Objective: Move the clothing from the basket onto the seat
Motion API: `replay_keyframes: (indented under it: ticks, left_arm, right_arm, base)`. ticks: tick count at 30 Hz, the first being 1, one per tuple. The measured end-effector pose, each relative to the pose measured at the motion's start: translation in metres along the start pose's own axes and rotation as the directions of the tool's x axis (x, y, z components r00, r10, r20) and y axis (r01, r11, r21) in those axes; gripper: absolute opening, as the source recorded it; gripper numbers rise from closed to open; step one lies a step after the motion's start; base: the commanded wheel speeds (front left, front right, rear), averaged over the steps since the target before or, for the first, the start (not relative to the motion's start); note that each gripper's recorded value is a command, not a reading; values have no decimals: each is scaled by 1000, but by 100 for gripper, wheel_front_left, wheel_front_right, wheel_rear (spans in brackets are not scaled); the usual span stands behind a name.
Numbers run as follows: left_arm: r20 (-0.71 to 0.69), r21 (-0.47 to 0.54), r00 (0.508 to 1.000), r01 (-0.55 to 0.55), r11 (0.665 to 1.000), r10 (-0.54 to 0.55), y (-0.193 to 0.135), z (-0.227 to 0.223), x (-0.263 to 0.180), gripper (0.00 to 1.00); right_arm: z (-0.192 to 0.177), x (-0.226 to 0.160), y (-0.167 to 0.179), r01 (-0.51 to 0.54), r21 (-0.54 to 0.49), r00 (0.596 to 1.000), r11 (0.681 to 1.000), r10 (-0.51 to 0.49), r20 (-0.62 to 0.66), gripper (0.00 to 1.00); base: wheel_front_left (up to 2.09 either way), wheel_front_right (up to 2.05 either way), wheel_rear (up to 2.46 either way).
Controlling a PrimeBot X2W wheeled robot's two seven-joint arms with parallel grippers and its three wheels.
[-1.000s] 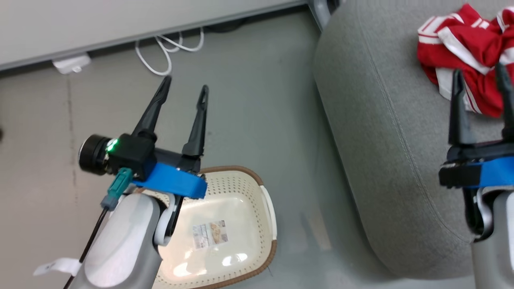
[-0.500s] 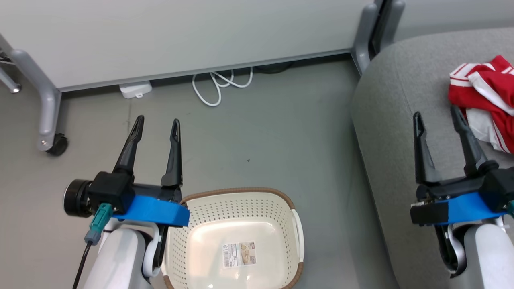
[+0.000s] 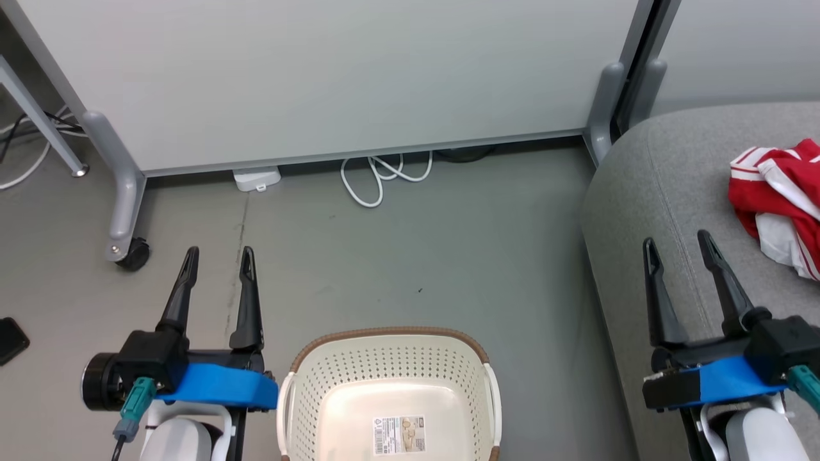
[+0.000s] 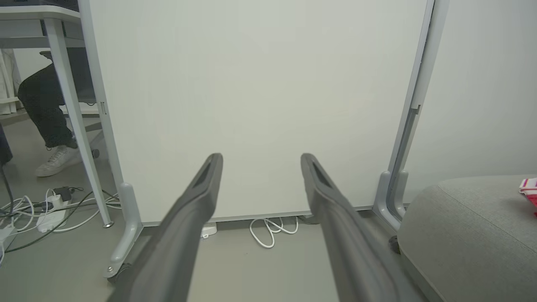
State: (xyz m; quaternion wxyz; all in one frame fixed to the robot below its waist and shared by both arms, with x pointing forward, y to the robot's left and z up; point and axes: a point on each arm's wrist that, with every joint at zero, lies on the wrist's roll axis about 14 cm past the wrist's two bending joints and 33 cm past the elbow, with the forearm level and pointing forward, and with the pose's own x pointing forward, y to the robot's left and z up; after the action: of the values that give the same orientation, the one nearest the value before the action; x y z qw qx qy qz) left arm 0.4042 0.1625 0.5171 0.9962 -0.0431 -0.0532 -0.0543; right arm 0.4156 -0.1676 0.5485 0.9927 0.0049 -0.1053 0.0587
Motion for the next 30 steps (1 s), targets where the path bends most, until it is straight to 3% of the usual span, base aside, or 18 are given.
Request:
replay_keyframes:
  ticks: [29,30]
  left_arm:
    - [-48,-7,998,-48,999,47,12,-13,-31,100]
    - [-48,-5,998,-49,999,48,12,-13,-31,0]
  right_arm:
    - [-22,-26,11,-3,50,997,999,7,-80,100]
    - [-22,-26,11,-4,51,997,999,8,-79,0]
  base:
    - [0,0,0]
    - [0,0,0]
